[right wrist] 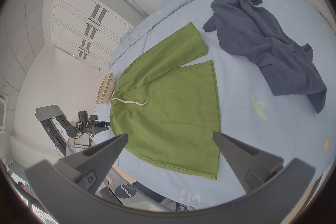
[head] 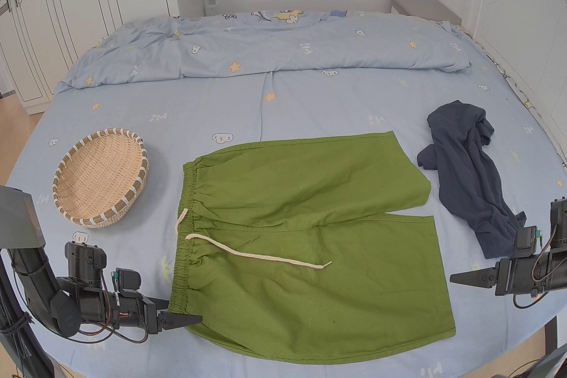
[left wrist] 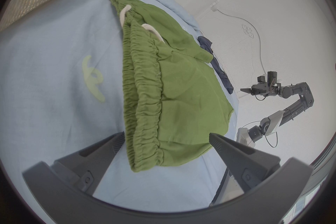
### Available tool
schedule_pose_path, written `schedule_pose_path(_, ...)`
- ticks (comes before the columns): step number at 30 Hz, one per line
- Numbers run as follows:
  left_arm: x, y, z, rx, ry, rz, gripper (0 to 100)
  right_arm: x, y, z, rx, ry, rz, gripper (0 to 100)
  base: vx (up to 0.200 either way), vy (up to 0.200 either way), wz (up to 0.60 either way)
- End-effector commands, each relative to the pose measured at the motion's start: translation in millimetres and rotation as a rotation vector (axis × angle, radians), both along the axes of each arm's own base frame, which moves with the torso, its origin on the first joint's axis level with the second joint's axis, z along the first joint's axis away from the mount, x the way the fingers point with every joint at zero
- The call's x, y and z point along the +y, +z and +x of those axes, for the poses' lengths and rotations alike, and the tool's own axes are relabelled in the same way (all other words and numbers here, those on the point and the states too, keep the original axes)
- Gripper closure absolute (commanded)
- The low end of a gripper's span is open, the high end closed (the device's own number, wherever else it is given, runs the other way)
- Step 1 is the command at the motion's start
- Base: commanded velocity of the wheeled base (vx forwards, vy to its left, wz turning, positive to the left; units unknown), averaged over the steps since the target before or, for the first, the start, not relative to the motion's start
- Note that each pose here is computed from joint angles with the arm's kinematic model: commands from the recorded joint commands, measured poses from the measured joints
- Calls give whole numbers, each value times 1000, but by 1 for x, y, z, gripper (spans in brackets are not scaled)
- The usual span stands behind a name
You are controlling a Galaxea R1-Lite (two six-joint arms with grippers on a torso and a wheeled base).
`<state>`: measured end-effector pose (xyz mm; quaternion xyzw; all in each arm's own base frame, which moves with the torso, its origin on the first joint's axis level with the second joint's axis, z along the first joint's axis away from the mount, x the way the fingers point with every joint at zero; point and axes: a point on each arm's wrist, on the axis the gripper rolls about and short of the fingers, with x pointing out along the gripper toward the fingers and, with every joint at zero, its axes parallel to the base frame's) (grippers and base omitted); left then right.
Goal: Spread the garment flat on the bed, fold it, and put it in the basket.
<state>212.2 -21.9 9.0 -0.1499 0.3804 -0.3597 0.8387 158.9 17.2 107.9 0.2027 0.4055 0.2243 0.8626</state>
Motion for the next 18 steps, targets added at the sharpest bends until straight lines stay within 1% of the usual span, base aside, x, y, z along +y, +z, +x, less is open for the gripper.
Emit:
schedule_pose_path(1, -5, -7, 3, 19, -12, -9, 0, -2, -3, -2, 13, -8, 0, 0, 0, 0, 0)
schedule_pose_path(7, -13, -3, 9, -17, 5, -56, 0, -4, -4, -3, 18, -24, 0, 0, 0, 0, 0)
schedule_pose_path(10, -13, -3, 6, -20, 10, -66, 0, -4, -4, -3, 21, -25, 0, 0, 0, 0, 0)
schedule_pose_path(11, -13, -3, 6, -20, 10, -66, 100, -4, -4, -3, 21, -25, 0, 0, 0, 0, 0)
schedule_pose_path(16, -11, -3, -3, -29, 8, -76, 100, -5, -8, -1, 28, -16, -15, 0, 0, 0, 0)
schedule_pose_path(18, -10, -3, -7, -28, 5, -84, 100, -5, -13, 1, 52, -7, -25, 0, 0, 0, 0)
